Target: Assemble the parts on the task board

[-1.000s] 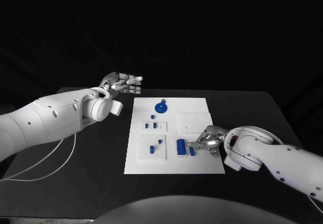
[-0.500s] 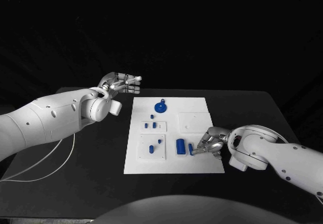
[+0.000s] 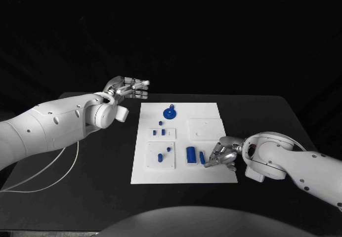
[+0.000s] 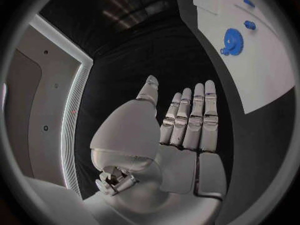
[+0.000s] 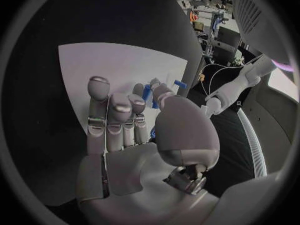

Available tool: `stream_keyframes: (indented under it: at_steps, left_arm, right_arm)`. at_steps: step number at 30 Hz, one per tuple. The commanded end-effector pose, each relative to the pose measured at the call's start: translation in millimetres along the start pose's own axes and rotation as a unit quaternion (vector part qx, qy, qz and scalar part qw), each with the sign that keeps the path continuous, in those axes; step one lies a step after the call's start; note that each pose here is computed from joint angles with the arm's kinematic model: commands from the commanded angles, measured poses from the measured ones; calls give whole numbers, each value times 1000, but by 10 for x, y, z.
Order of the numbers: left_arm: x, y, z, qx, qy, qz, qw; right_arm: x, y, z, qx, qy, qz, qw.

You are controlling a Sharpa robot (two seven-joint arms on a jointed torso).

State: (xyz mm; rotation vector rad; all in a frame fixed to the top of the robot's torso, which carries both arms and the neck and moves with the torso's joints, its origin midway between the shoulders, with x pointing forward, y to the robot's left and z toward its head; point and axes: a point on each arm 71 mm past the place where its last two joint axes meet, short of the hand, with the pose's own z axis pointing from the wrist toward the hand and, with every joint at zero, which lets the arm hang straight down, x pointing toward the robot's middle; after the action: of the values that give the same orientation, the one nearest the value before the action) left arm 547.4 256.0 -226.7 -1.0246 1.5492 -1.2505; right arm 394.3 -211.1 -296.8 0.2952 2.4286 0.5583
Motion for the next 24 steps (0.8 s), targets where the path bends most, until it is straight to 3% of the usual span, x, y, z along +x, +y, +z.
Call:
stream_keyframes:
  at_steps: [1,24]
  left_arm:
    - [22,-2,-1,2,8,-2,1000]
    - [29,-1,-1,2,9,-2,1000]
  right_arm:
    - [19,11,4,-5,10,-6,1000]
    - [-19,15,88,24,-29,-2,999]
